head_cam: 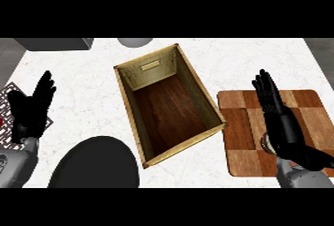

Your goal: Pick the cupcake from the cutting board and place it in the basket

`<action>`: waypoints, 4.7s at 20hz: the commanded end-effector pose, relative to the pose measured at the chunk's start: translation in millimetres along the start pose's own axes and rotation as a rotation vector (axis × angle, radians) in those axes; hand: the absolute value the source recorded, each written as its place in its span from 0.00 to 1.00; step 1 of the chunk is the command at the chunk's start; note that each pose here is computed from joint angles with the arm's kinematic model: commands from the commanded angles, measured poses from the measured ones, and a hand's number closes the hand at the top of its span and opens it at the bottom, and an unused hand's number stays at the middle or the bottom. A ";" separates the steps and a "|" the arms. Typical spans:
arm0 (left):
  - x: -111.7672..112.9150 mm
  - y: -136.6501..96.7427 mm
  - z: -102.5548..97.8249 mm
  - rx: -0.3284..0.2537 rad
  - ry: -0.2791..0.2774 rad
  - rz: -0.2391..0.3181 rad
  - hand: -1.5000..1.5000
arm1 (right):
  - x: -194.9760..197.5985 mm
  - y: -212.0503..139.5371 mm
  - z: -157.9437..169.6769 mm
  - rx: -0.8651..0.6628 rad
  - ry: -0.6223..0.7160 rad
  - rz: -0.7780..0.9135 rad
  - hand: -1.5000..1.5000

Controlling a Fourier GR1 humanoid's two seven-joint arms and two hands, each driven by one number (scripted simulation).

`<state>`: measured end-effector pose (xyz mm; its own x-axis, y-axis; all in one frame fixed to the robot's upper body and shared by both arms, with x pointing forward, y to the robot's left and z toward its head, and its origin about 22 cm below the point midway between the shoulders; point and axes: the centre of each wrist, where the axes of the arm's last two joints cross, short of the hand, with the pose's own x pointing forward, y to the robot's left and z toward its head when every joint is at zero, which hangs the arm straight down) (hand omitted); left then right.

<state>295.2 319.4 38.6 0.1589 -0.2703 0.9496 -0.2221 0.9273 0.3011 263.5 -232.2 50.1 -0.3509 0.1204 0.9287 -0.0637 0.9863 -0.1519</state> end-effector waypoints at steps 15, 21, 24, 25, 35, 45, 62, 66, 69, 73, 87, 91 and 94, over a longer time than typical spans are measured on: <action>-0.4 -42.5 13.1 -0.199 0.053 -0.029 0.50 | -28.6 -63.3 75.4 -0.288 -0.406 -0.015 0.00; -4.6 -36.6 16.0 -0.175 0.038 -0.060 0.50 | 12.6 -171.0 99.1 -0.204 -0.095 0.553 0.00; -15.0 -30.6 17.5 -0.175 0.060 -0.056 0.50 | 40.9 -200.3 107.5 -0.005 0.079 0.693 0.00; -2.3 -29.0 12.0 -0.179 0.060 -0.031 0.50 | 57.8 -210.2 102.6 0.078 0.111 0.718 0.00; 5.0 -46.0 16.9 -0.188 0.033 -0.034 0.50 | 120.2 -178.6 105.0 0.377 0.297 0.650 0.00; 3.0 -60.0 16.5 -0.200 0.048 -0.025 0.50 | 90.0 -184.5 128.5 0.214 0.308 0.635 0.00; 0.2 -52.9 -2.2 -0.214 0.032 -0.055 0.50 | 7.6 -154.0 103.0 0.208 0.328 0.622 0.00; -5.7 -40.4 23.8 -0.204 0.043 -0.039 0.50 | 0.6 -138.2 102.6 0.184 0.317 0.648 0.00; 0.3 -52.4 11.2 -0.208 0.043 -0.039 0.50 | 17.9 -127.6 95.7 0.194 0.310 0.647 0.00; 15.6 -35.2 21.2 -0.209 0.033 -0.039 0.50 | 4.3 -141.1 69.7 0.198 0.309 0.636 0.00; 19.5 -45.5 -7.7 -0.194 0.051 -0.041 0.50 | -33.5 -132.7 77.4 0.226 0.345 0.633 0.00; -4.6 -44.8 3.2 -0.206 0.030 -0.036 0.50 | -44.6 -111.7 64.8 0.232 0.377 0.625 0.00; -5.4 -43.6 18.6 -0.206 0.064 -0.037 0.50 | -63.6 -81.6 89.1 0.250 0.383 0.623 0.00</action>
<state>292.5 273.7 23.1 0.2073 -0.3013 0.9307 -0.0132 0.9505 0.3106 220.7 -347.0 -3.6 -0.0458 0.7210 0.6914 -0.1748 0.6757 -0.7162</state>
